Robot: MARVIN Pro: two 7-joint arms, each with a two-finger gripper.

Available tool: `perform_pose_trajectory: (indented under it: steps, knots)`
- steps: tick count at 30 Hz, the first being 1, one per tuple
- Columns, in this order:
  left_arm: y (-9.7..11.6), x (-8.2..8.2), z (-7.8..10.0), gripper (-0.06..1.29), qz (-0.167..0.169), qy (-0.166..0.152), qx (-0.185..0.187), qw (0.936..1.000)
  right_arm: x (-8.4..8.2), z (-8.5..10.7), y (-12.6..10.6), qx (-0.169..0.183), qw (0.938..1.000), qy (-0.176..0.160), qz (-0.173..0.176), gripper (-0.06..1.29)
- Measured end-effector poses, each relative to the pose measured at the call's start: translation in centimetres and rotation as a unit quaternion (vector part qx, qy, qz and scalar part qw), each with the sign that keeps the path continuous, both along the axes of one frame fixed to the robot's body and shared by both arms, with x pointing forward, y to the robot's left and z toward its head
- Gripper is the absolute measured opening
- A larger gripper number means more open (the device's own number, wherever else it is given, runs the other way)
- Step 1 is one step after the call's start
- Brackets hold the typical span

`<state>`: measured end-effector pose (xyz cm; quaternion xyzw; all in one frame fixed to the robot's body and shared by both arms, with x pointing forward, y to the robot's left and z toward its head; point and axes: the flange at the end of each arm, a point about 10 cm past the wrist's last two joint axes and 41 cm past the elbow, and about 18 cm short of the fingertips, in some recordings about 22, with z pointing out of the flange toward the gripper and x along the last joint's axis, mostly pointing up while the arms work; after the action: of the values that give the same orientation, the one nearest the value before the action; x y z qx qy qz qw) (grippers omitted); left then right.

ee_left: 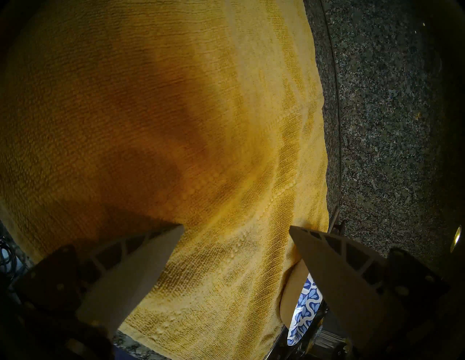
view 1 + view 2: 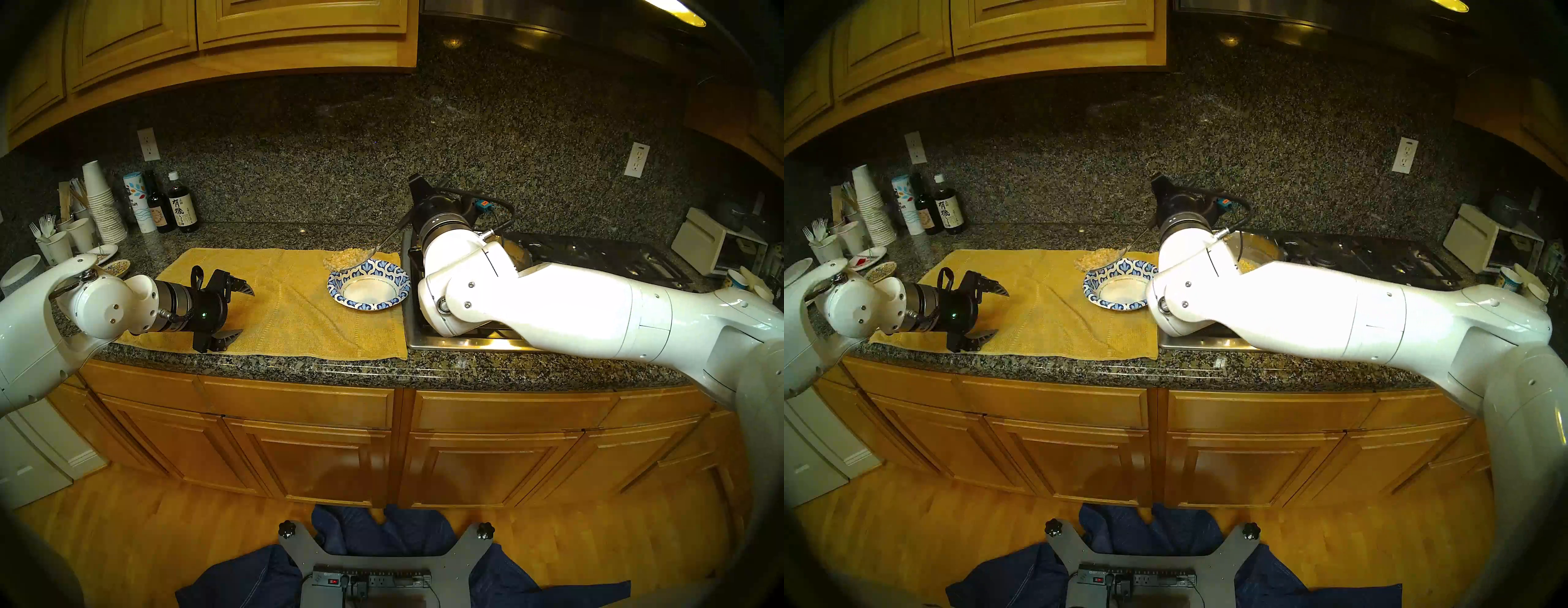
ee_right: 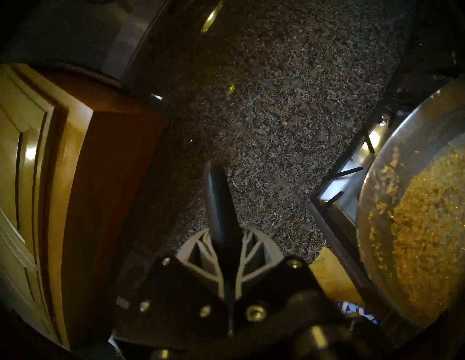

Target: Scoop oatmeal into bowl

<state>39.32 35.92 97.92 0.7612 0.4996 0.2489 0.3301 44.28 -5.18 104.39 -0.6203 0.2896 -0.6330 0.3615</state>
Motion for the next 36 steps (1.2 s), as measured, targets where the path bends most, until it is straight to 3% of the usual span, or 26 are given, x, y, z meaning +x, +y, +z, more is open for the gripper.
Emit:
perform_pose_trajectory:
  steps: [9, 21, 36]
  knots:
    - [0.0, 0.0, 0.0, 1.23, 0.000, 0.000, 0.000, 1.0000, 0.2, -1.1, 1.3, -0.075, 0.9966, -0.031, 0.011, -0.03]
    - [0.0, 0.0, 0.0, 1.23, 0.000, 0.000, 0.000, 1.0000, 2.1, -1.5, 0.4, -0.124, 0.9906, -0.056, -0.012, -0.03]
    - [0.0, 0.0, 0.0, 1.23, 0.000, 0.000, 0.000, 1.0000, 3.5, -2.2, -0.4, -0.200, 0.9747, -0.095, -0.029, -0.03]
